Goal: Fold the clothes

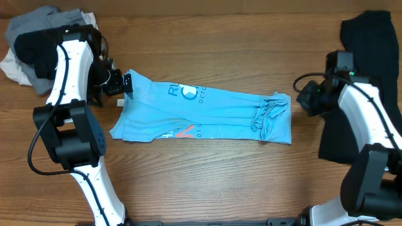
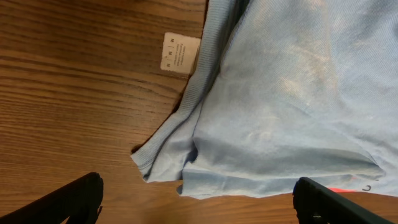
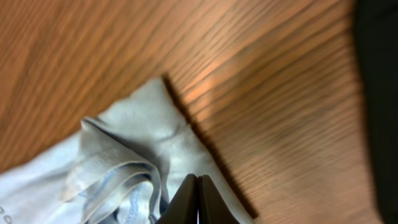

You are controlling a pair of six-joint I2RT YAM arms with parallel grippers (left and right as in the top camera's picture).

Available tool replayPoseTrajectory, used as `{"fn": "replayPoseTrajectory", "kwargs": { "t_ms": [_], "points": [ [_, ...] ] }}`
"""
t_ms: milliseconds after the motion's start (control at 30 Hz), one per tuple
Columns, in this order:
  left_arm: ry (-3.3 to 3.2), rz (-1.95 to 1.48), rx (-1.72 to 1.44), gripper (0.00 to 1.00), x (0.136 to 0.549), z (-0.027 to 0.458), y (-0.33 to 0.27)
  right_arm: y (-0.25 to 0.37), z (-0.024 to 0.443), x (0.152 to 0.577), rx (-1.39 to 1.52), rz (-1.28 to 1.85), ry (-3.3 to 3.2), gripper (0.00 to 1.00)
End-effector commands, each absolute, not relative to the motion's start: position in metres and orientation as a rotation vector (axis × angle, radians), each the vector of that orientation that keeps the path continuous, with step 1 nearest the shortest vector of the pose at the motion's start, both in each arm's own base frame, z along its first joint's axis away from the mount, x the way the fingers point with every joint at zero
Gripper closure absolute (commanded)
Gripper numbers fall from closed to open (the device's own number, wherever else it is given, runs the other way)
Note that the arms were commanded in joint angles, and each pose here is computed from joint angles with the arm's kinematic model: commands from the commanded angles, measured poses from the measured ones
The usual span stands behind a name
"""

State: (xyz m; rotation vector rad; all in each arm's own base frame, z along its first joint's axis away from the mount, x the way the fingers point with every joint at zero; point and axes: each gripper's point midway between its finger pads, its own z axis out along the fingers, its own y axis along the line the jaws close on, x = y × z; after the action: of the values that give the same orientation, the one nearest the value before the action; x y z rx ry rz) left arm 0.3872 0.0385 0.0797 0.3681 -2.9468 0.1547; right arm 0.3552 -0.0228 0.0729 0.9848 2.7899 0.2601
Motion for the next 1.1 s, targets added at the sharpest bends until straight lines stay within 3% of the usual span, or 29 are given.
{"fn": "replayPoseTrajectory", "kwargs": {
  "t_ms": [0, 533, 1067],
  "points": [
    [-2.97, 0.147, 0.324, 0.0, 0.391, 0.084, 0.037, 0.007, 0.055, 0.348, 0.899, 0.447, 2.828, 0.96],
    [-2.969, 0.148, 0.324, 0.0, 0.39, 0.084, 0.037, 0.045, 0.019, 0.353, 0.901, 0.721, 2.823, 0.96],
    [-2.969, 0.147, 0.324, 0.0, 0.39, 0.084, 0.037, 0.059, 0.034, 0.373, 0.821, 0.704, 2.793, 0.96]
  ]
}}
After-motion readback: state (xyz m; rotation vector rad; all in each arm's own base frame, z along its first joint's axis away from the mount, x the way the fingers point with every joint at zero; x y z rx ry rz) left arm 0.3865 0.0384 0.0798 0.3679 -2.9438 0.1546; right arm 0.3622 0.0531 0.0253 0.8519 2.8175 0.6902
